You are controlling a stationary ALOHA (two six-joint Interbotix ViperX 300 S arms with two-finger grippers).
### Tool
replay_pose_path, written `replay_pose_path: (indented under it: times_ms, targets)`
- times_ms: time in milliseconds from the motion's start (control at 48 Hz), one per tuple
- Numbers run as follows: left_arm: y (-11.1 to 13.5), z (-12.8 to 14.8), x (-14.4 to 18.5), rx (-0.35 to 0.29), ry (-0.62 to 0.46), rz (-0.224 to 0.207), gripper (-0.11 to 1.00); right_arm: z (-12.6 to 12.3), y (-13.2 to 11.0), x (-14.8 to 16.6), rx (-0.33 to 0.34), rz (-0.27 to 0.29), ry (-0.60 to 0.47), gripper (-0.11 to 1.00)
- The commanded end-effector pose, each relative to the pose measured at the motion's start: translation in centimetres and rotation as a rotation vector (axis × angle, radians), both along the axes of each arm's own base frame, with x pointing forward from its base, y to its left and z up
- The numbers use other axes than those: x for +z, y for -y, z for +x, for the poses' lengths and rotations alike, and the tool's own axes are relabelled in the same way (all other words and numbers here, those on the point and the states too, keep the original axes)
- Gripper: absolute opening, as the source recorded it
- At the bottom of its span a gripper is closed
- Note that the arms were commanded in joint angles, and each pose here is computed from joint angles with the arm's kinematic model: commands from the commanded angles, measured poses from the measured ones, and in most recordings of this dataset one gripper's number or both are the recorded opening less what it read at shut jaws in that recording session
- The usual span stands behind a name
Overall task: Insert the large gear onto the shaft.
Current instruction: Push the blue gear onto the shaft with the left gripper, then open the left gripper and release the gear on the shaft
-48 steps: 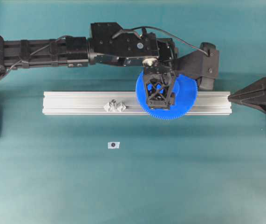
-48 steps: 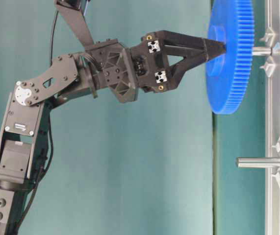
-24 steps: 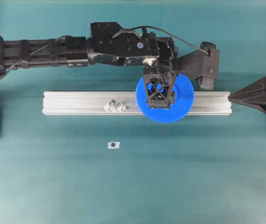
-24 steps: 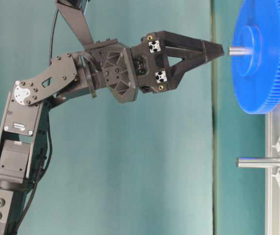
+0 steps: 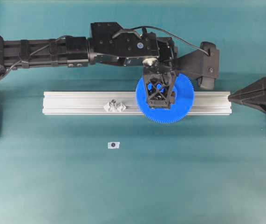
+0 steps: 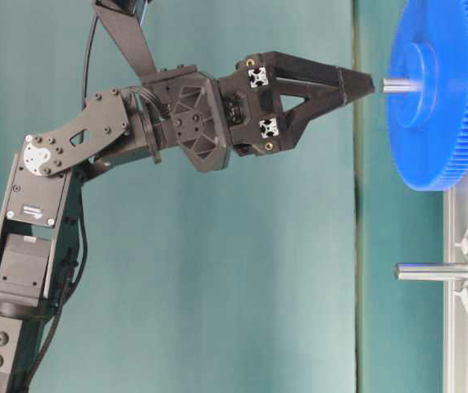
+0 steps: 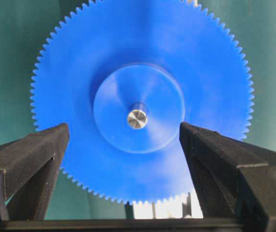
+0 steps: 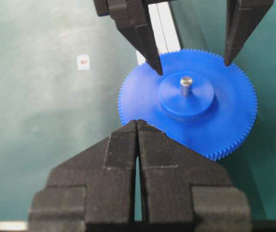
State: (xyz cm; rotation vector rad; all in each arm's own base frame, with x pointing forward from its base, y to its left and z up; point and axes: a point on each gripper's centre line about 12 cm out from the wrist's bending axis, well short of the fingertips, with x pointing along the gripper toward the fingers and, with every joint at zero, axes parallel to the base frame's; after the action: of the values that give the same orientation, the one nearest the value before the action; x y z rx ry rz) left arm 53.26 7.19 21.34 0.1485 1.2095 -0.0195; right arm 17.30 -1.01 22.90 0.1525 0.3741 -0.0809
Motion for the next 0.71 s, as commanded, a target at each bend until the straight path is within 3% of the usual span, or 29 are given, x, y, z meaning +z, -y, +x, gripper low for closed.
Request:
replay_pose_path:
  times_ms: [0, 396, 688]
  targets:
    - [0.6, 0.2, 3.2, -0.011, 0.067, 0.009, 0.92, 0.2, 0.1, 0.4, -0.007, 0.011, 0.013, 0.01]
    - [1.4, 0.2, 6.1, -0.014, 0.075, 0.006, 0.92, 0.1, 0.1, 0.5, -0.007, 0.01, 0.018, 0.01]
    - [1.6, 0.0, 7.4, 0.029, 0.106, -0.013, 0.92, -0.1, 0.0, 0.6, -0.007, 0.01, 0.022, 0.01]
